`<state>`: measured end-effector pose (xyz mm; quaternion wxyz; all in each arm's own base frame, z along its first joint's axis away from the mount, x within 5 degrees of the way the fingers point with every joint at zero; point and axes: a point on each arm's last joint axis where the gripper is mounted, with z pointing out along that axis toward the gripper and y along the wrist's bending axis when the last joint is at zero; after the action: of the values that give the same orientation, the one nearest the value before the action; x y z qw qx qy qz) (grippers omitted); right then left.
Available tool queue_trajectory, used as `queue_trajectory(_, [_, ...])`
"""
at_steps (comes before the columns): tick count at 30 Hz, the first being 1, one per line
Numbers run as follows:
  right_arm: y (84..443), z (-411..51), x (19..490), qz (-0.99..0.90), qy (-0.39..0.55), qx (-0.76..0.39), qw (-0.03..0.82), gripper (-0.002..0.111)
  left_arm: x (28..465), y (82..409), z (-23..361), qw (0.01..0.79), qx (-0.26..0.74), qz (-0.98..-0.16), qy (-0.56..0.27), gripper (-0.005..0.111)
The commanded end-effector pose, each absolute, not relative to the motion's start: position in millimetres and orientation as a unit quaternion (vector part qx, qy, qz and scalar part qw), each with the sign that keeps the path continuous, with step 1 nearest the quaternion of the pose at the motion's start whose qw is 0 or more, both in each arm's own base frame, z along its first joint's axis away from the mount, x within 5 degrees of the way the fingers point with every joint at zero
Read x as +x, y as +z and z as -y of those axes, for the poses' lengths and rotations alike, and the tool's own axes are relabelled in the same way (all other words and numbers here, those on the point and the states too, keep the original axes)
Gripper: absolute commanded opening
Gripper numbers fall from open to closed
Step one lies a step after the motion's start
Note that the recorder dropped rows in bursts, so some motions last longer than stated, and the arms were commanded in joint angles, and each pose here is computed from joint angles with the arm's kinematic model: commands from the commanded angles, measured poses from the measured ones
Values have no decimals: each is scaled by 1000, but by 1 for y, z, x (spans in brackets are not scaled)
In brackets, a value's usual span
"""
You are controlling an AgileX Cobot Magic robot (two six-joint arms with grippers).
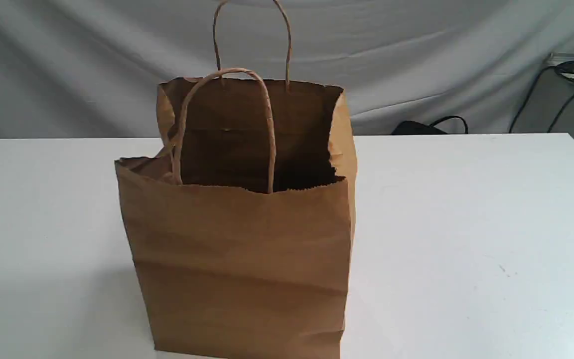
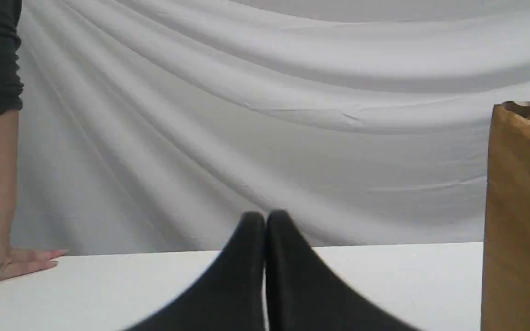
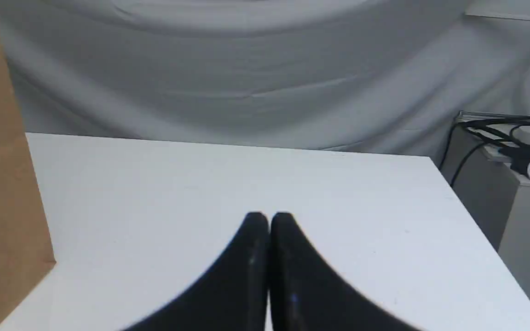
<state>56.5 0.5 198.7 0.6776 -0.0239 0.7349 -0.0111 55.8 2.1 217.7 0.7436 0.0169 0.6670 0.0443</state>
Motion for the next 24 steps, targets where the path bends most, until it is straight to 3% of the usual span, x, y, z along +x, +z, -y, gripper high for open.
queue_trajectory(1, [198, 0, 56, -735, -9, -18, 678, 0, 56, 214, -2, 739, 20, -672, 46, 0])
queue_trajectory(8, [198, 0, 56, -735, -9, -18, 678, 0, 56, 205, -2, 705, 6, -708, 30, 0])
queue_trajectory(24, [198, 0, 56, -735, -8, -17, 678, 0, 56, 205, -2, 704, 6, -710, 30, 0])
